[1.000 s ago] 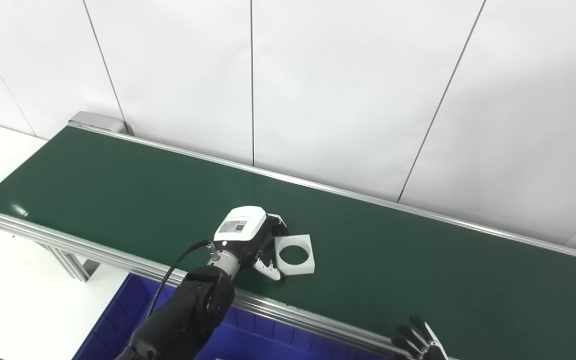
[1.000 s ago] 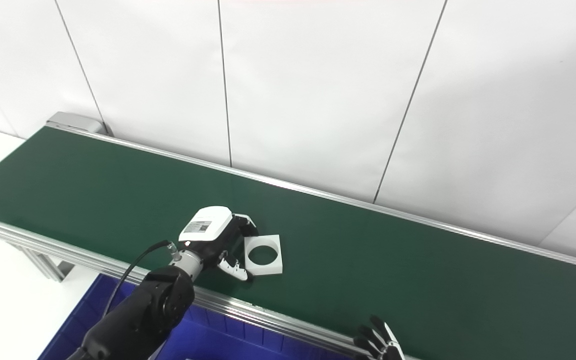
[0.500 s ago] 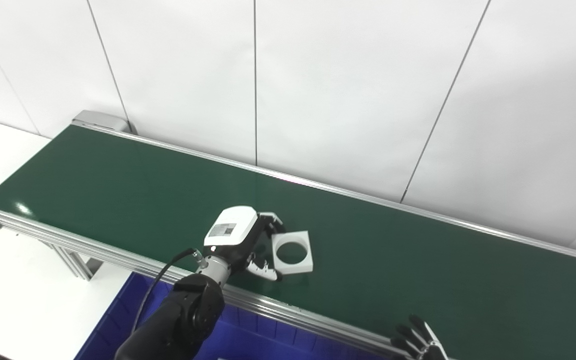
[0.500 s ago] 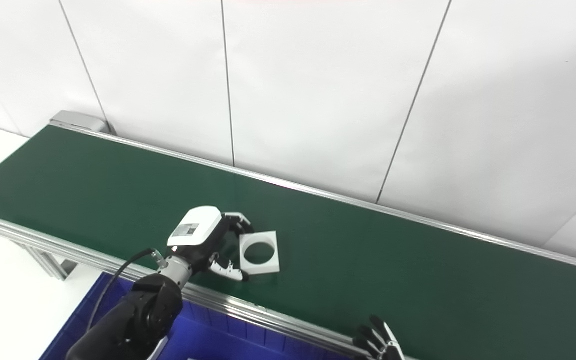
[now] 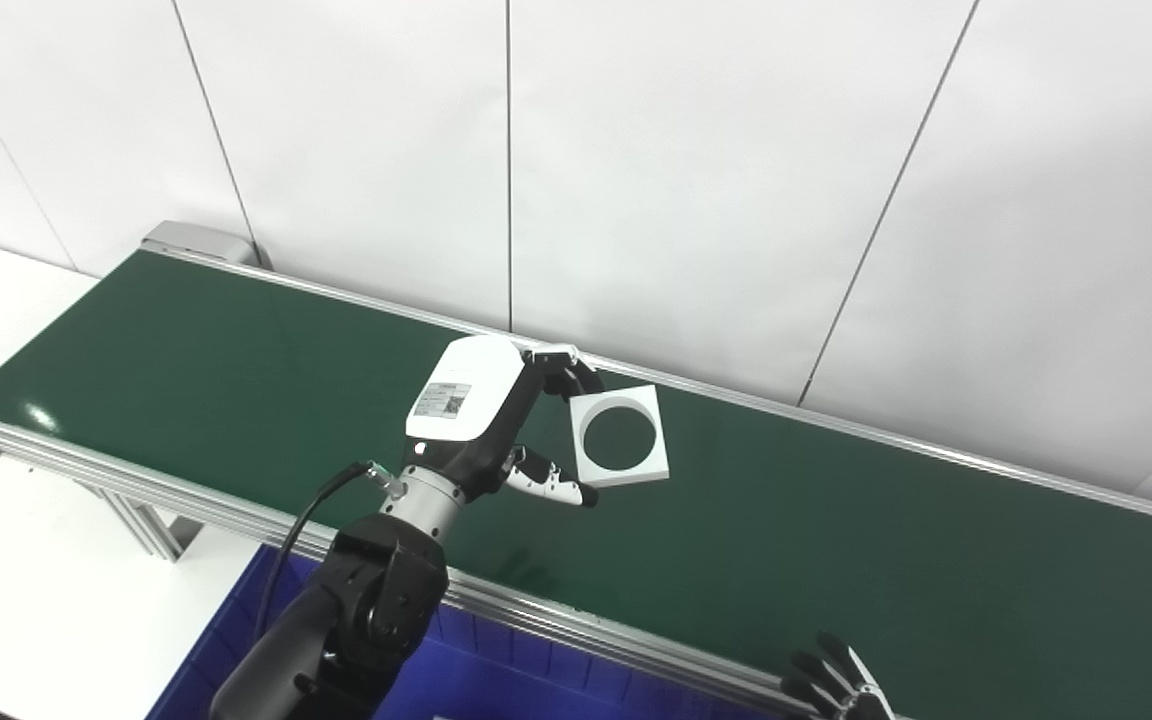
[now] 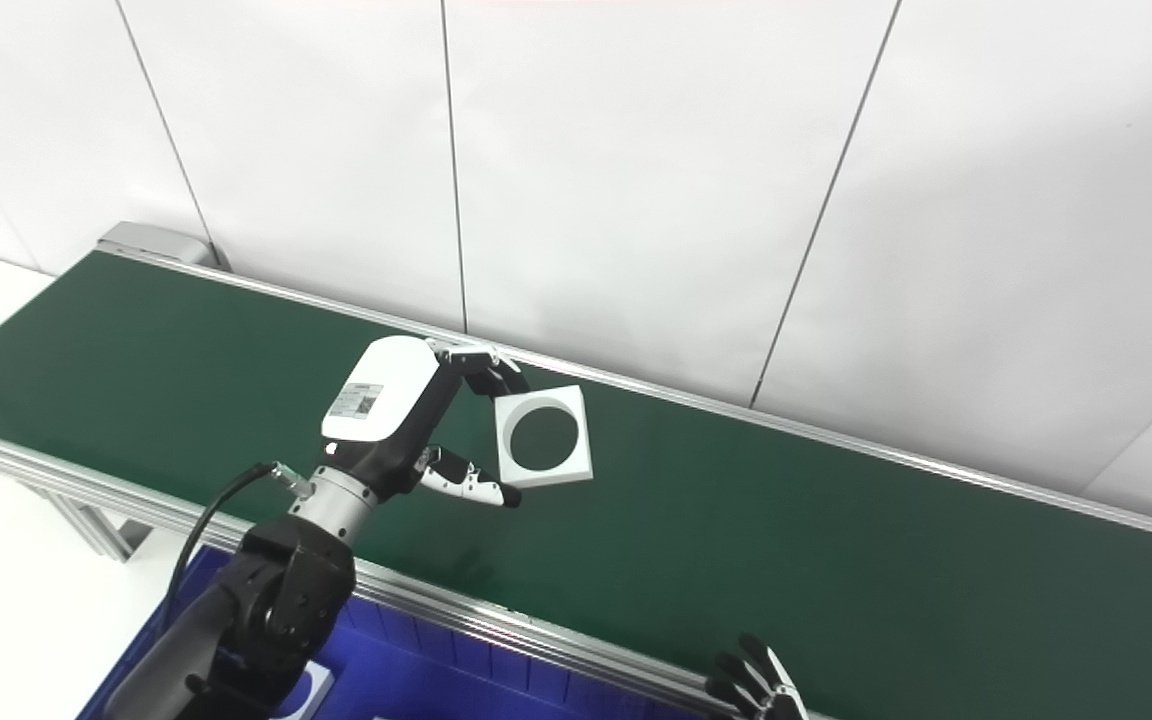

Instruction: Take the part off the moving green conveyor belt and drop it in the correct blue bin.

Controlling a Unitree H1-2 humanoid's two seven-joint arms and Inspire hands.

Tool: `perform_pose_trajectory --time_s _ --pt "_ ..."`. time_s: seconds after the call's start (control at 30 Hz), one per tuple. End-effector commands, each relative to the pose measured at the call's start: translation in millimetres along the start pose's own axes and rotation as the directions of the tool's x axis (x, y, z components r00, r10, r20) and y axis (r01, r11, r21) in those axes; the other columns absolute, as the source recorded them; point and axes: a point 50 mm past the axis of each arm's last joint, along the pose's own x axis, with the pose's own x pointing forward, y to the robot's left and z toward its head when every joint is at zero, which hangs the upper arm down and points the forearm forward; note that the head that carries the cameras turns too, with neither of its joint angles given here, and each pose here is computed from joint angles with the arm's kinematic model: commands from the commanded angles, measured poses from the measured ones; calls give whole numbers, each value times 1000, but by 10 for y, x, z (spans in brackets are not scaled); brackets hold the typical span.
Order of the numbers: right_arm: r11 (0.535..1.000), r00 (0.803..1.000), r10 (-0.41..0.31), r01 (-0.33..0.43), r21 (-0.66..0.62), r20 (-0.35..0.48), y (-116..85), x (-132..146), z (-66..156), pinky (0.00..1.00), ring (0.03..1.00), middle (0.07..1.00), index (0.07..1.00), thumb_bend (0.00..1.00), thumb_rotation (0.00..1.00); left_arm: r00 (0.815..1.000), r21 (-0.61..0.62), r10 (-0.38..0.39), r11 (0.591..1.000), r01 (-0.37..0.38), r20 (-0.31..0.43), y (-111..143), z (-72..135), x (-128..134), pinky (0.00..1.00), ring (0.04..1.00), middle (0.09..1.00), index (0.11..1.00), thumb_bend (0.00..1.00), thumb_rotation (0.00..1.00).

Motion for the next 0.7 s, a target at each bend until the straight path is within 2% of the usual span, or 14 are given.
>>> perform_pose_trajectory --time_s 0.0,0.17,0.27,0.37,0.47,0.6,0.67 --pt "1000 996 -2 2 -9 85 -12 28 126 658 778 838 911 488 659 998 5 47 999 -47 34 113 66 32 712 584 495 483 523 0" --pt "1000 996 1 0 -13 86 -17 28 125 655 778 837 912 496 683 998 -2 51 999 -51 45 158 50 -27 675 569 474 491 525 0" --pt "1000 997 -1 2 -13 84 -17 24 135 653 778 837 913 508 687 998 -6 42 999 -42 55 187 62 -62 733 599 500 477 524 0" --pt "1000 997 -6 7 -14 80 -15 15 149 658 778 837 912 518 692 997 -33 -18 999 21 77 267 74 -169 773 574 492 481 525 0" --pt "1000 997 -8 9 -14 80 -15 7 166 663 779 838 915 525 698 993 -51 -85 995 89 80 356 80 -271 768 567 497 480 524 0" --pt "1000 996 -8 9 -19 86 -15 7 197 663 778 838 915 526 710 987 -51 -135 989 139 83 477 69 -396 768 570 506 475 524 0" --pt "1000 996 -7 8 -17 91 -21 10 225 665 780 839 913 498 682 984 -53 -154 986 160 94 539 48 -461 783 588 514 470 522 0"
